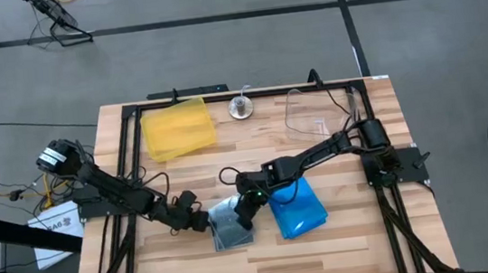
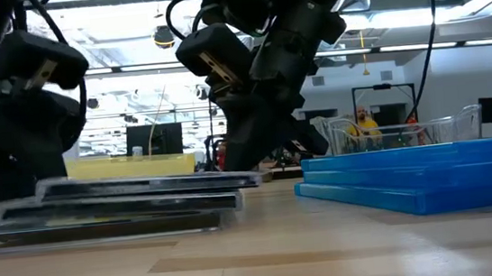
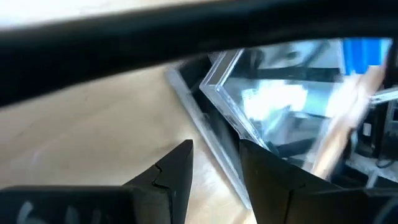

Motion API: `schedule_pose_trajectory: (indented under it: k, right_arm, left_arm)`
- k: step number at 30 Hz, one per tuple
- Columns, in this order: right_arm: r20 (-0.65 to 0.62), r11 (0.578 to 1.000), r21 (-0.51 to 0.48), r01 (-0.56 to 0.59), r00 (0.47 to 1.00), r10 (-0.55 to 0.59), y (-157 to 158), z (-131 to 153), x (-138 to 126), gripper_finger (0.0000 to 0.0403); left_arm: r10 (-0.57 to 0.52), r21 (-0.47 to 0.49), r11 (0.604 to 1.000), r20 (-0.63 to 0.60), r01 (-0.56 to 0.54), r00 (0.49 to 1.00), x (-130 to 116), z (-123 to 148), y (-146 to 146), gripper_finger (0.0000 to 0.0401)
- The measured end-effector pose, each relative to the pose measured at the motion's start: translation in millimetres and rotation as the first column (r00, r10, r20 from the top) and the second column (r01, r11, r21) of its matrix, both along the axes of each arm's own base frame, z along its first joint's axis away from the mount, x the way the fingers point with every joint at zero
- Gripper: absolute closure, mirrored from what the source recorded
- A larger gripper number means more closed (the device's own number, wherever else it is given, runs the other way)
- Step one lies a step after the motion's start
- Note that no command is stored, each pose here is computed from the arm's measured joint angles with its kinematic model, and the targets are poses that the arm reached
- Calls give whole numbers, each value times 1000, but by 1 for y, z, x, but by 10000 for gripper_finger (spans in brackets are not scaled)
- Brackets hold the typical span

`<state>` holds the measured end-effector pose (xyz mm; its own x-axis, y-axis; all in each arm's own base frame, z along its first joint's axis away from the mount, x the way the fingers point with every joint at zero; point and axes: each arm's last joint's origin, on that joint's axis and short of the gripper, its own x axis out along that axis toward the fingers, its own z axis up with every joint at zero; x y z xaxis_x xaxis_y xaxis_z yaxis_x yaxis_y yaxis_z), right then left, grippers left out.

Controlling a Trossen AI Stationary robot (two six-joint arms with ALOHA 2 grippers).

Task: Pick & place jewel cases by type
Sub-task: Put the black CD case into the yellow bin

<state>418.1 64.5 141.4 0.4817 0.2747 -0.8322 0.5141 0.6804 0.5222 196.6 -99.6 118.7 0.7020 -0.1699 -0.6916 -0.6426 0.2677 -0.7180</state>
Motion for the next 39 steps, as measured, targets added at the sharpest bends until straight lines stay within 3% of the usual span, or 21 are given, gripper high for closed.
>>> schedule_pose_trajectory:
  k: [15,26,39]
  right_arm:
    - [16,1000,0,13,1000,-13,-4,1,2,403]
    - [11,1000,0,14,1000,-14,-4,1,2,403]
    - [22,1000,1,14,1000,-14,-4,-3,4,403]
  left_arm:
    - [-41,12,999,-95,42,995,-11,3,4,273]
    - [13,2,1000,14,-13,1000,-8,15,5,273]
    - [53,31,998,8,-53,999,-9,14,6,273]
